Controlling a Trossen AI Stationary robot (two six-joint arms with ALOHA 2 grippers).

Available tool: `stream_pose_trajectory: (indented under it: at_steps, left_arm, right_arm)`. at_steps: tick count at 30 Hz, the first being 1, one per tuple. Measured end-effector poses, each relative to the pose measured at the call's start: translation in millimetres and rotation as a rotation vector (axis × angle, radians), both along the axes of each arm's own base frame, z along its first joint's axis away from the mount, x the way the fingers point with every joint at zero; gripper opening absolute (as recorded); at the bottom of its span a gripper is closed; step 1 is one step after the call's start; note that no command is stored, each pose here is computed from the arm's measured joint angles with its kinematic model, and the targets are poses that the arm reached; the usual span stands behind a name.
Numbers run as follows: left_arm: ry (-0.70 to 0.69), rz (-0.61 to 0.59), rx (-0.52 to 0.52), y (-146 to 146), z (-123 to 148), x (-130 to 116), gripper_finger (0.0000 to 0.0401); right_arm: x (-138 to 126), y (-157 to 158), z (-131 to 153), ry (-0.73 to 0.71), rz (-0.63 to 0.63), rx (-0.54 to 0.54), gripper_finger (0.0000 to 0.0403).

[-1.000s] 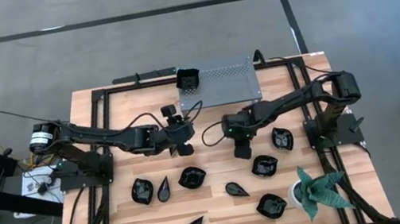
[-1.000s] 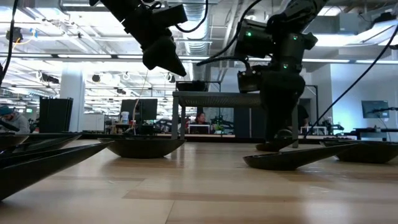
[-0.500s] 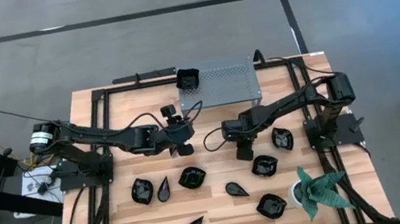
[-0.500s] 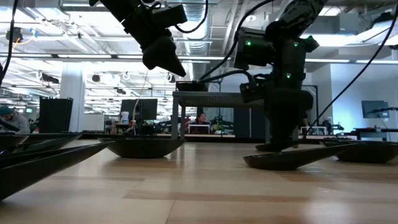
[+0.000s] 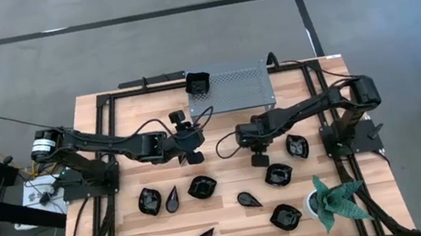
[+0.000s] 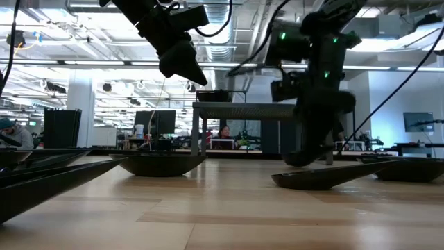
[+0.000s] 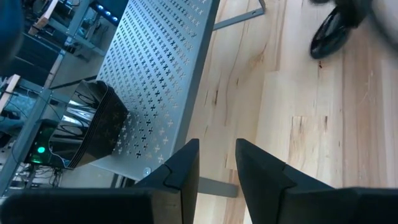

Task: Pick & Place Mini shaped plates
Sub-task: Put the drop-shaped plate on the shelf

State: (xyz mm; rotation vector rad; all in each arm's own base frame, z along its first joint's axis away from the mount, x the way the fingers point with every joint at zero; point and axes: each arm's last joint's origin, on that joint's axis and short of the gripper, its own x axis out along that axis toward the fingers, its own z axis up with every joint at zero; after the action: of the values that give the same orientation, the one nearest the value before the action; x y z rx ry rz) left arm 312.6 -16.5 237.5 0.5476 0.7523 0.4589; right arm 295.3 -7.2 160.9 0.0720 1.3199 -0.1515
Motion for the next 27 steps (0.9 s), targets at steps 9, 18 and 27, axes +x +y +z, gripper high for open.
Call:
stream_pose_trajectory:
  at_steps: [9,18,27]
  left_arm:
    - [0.001,0.000,0.001,0,0,0,0.0106]
    - [0.001,0.000,0.001,0,0,0,0.0106]
    - [0.001,-0.001,0.001,0,0,0,0.0106]
  right_arm:
    - [-6,3,72,-0.228,0.106,-0.182,0.0006]
    - [2,-44,130,-0.568,-0.060,-0.505,0.0002]
    - [9,-99,106,-0.509,-0.175,-0.463,0.0006]
